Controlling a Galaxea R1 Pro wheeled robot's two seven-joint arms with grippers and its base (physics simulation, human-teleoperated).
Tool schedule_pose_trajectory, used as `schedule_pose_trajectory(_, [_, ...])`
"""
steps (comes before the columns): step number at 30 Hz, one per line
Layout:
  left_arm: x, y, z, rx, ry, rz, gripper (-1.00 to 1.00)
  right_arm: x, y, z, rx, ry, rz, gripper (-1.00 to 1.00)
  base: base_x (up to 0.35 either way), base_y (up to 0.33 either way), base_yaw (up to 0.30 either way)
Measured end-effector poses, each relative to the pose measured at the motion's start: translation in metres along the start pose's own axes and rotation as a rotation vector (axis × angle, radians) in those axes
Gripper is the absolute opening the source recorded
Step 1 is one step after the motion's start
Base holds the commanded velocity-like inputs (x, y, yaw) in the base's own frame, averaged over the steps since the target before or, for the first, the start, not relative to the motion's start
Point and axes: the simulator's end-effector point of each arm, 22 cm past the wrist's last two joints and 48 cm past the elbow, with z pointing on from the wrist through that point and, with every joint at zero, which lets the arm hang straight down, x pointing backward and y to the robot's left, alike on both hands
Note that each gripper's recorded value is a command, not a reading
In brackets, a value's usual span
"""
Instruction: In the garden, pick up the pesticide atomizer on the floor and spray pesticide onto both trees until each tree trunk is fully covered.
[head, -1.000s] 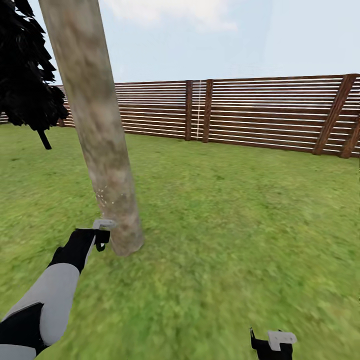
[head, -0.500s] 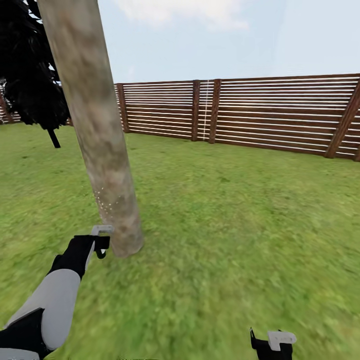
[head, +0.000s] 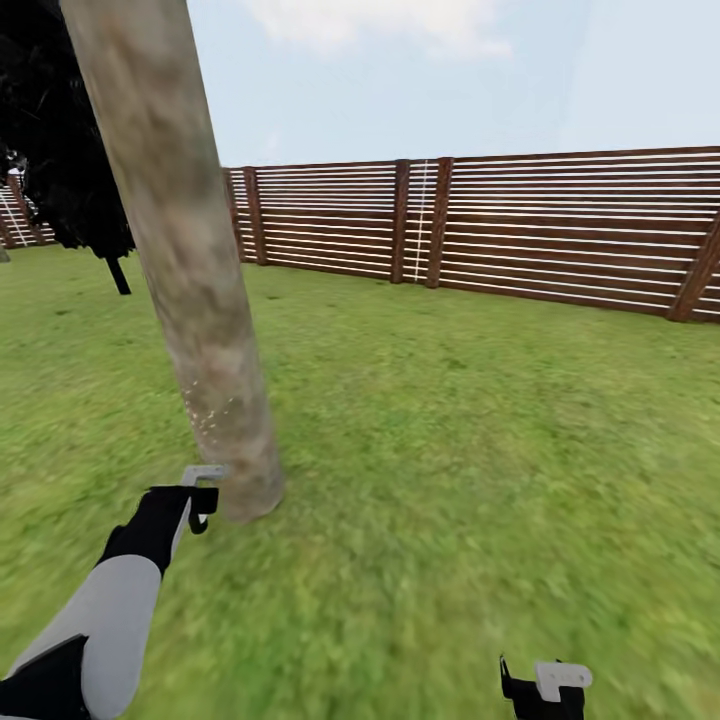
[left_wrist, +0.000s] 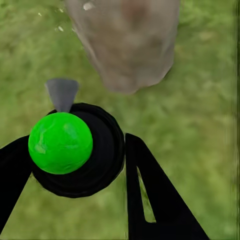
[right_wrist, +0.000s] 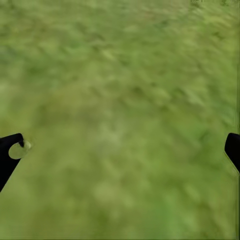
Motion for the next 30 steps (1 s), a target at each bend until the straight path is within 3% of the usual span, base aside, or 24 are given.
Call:
schedule_pose_trajectory(4, [0.004, -0.002, 0.001, 0.005, 0.007, 0.000, -1.00, 0.000, 0.000, 0.000, 0.000, 0.000, 0.000, 1.00, 0.142, -0.219, 0.000])
schedule_pose_trajectory(10, [0.067, 0.018, 0.008, -0.023, 0.093, 0.019, -1.00, 0.000, 0.001, 0.000, -0.001, 0.000, 0.000, 1.00, 0.065, -0.260, 0.000])
schedule_pose_trajectory(14, [0.073, -0.002, 0.008, 0.006, 0.101, 0.010, -1.00, 0.000, 0.001, 0.000, 0.000, 0.000, 0.001, 1.00, 0.205, -0.103, 0.000])
schedule_pose_trajectory(16, [0.073, 0.000, 0.008, 0.002, 0.103, 0.015, -1.00, 0.000, 0.000, 0.000, 0.000, 0.000, 0.000, 1.00, 0.051, -0.010, 0.000])
schedule_pose_trajectory(17, [0.076, 0.007, 0.008, -0.009, 0.106, 0.015, -1.00, 0.000, 0.001, 0.000, -0.001, 0.000, 0.000, 1.00, 0.011, -0.002, 0.000])
schedule_pose_trajectory(19, [0.088, 0.055, 0.008, -0.072, 0.125, -0.002, -1.00, 0.000, 0.001, 0.000, -0.001, 0.000, 0.000, 1.00, 0.003, -0.001, 0.007])
schedule_pose_trajectory(20, [0.093, 0.068, 0.008, -0.086, 0.132, -0.017, -1.00, 0.000, 0.001, 0.000, -0.001, 0.000, 0.000, 1.00, 0.000, 0.000, 0.179])
schedule_pose_trajectory(22, [0.106, 0.061, 0.010, -0.069, 0.157, -0.034, -1.00, 0.000, 0.001, 0.000, -0.001, 0.000, 0.001, 1.00, 0.000, 0.000, 0.251])
schedule_pose_trajectory(30, [0.132, 0.049, 0.013, -0.045, 0.207, -0.028, -1.00, 0.000, 0.000, 0.000, -0.002, 0.001, -0.001, 1.00, 0.179, -0.120, 0.072])
